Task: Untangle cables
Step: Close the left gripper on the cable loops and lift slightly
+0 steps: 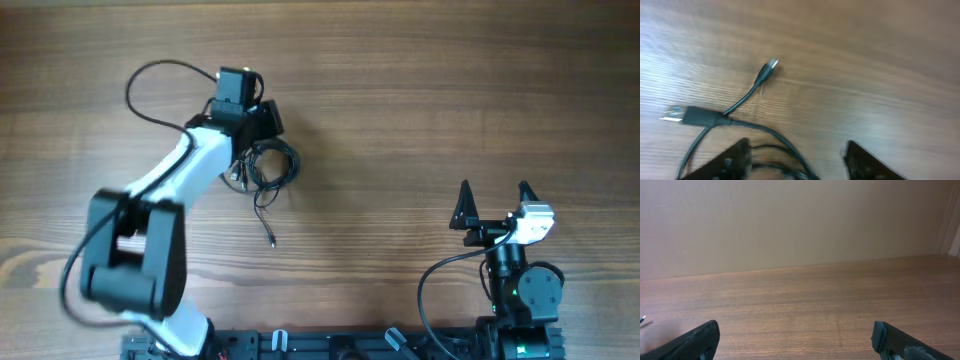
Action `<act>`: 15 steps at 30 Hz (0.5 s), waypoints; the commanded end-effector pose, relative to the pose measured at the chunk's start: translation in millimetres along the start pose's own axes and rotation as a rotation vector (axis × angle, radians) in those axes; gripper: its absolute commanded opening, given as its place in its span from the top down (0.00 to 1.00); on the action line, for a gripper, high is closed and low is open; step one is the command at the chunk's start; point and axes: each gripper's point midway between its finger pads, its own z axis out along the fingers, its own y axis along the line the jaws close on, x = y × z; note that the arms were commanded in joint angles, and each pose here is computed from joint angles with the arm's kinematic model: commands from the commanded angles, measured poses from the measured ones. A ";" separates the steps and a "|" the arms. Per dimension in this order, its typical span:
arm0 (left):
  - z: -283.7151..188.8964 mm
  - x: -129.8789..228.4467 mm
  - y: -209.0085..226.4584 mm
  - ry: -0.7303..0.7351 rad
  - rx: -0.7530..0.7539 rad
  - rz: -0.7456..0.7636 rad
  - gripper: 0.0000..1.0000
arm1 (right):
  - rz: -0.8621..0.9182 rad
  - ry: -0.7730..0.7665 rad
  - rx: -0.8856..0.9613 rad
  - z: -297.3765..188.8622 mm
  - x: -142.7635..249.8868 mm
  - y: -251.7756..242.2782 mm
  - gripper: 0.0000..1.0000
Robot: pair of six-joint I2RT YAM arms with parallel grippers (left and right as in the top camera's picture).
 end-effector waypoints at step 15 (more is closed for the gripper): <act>-61.8 35.0 16.1 0.147 -0.091 -0.056 0.04 | -0.017 -0.014 0.017 -0.5 -3.1 -3.2 0.00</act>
